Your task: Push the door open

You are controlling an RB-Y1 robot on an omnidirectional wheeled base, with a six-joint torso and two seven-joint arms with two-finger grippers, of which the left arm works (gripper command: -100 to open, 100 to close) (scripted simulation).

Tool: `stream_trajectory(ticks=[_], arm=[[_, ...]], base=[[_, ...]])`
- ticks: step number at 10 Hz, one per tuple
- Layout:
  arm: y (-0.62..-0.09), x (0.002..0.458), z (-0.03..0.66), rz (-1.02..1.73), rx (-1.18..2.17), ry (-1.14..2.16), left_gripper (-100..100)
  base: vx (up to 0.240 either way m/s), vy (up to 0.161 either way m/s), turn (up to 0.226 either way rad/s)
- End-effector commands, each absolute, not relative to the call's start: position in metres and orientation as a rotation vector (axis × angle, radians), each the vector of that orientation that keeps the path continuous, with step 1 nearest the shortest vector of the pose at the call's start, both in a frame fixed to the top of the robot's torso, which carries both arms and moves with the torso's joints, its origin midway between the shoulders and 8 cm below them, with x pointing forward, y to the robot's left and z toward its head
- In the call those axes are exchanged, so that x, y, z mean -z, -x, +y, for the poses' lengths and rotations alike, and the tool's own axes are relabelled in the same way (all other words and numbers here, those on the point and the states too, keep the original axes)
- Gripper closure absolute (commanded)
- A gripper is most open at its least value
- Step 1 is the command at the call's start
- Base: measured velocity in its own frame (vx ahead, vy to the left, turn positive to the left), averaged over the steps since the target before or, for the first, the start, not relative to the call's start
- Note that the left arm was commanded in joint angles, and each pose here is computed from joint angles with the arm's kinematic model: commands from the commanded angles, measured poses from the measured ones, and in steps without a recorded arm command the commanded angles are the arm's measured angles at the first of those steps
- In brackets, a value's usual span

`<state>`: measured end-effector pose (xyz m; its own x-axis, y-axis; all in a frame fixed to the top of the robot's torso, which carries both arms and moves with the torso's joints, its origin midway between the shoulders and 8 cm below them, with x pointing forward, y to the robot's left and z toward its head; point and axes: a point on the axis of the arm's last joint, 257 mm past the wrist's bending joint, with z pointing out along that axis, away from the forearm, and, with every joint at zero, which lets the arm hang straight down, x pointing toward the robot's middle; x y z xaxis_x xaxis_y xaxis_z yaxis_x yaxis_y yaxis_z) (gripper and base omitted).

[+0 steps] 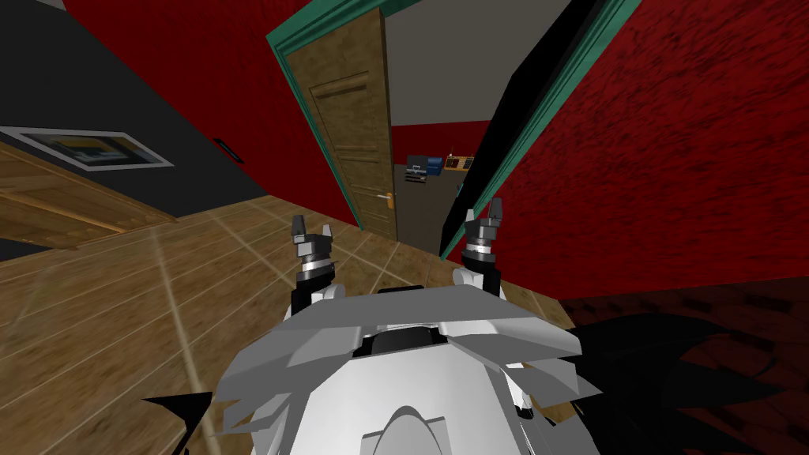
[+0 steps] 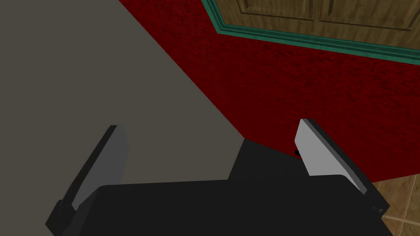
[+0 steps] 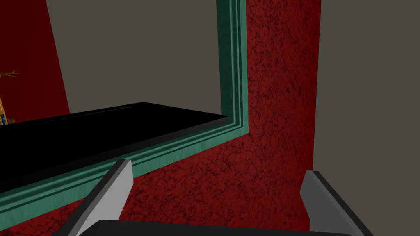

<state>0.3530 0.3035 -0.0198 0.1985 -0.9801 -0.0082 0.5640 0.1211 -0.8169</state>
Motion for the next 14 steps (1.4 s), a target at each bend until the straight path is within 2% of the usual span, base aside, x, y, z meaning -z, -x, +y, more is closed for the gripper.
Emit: stream_trajectory(ticks=[1,14], arm=[[-0.363,0.03,0.3,0.677,1.266,0.802,-100],[-0.431,0.099,0.267,0.811,1.332,0.871,-100]], base=[[0.068,0.031,-0.027],[0.087,0.045,-0.023]])
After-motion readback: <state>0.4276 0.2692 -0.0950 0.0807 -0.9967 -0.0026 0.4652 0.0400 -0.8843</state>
